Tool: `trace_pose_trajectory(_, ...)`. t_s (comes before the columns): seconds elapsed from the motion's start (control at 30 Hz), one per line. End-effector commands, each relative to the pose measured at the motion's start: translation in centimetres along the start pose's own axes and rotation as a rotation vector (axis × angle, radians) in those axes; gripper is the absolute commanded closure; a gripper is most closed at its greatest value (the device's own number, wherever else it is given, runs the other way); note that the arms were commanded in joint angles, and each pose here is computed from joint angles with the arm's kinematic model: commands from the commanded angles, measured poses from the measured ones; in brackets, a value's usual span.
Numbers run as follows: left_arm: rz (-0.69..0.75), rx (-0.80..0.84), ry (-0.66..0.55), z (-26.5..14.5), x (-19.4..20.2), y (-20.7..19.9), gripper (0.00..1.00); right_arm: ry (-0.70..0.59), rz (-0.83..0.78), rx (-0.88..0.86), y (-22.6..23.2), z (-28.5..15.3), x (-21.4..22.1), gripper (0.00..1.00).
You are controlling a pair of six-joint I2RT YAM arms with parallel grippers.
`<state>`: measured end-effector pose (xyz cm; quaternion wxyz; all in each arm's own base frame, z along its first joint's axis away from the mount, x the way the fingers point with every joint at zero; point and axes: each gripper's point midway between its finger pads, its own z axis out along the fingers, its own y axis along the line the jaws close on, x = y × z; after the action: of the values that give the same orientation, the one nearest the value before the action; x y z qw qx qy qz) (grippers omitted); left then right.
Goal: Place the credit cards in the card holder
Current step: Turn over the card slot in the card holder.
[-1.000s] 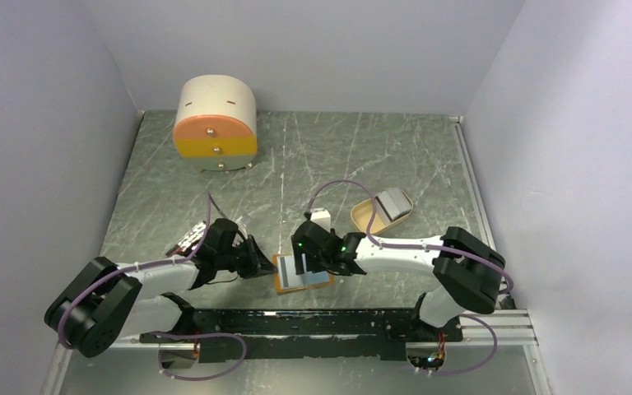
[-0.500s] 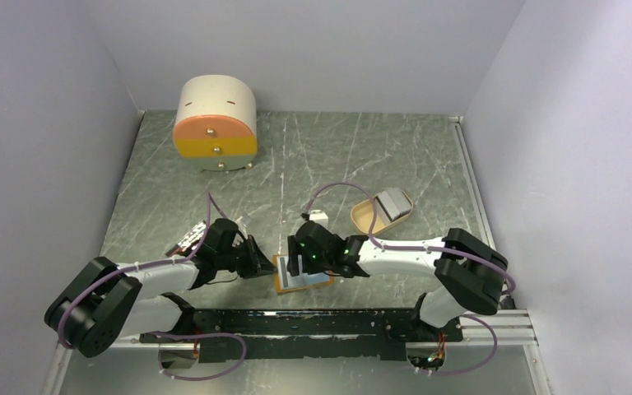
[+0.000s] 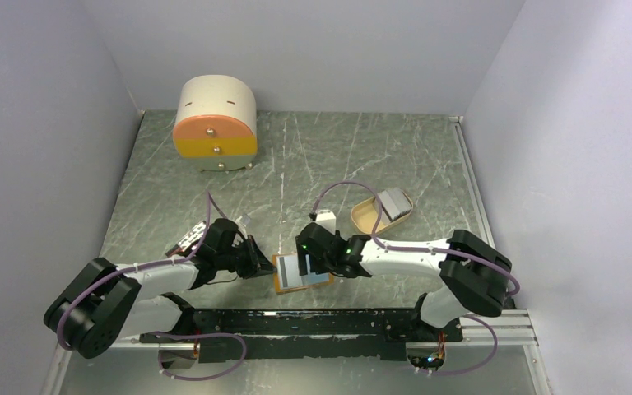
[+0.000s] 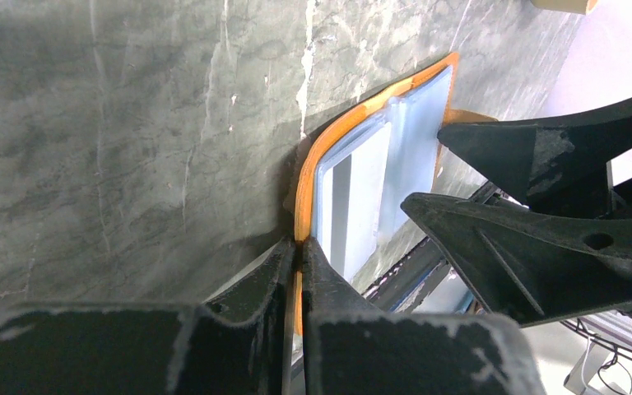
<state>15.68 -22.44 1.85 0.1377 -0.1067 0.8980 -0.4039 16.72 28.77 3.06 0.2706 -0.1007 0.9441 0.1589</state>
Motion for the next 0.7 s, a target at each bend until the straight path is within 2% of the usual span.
trace_pose_trajectory(0.0,0.019,0.009,-0.025,0.0,-0.8,-0.7,0.91,0.009,-0.015,0.032,-0.7,0.7,0.6,0.26)
trace_pose_trajectory(0.33,0.021,0.011,-0.022,0.0,-0.7,-0.8,0.91,0.002,0.004,-0.059,1.0,0.4,0.3,0.28)
trace_pose_trajectory(0.67,0.022,0.013,-0.025,0.0,-0.8,-0.8,0.91,-0.027,0.005,-0.036,0.7,-0.6,-0.7,0.39)
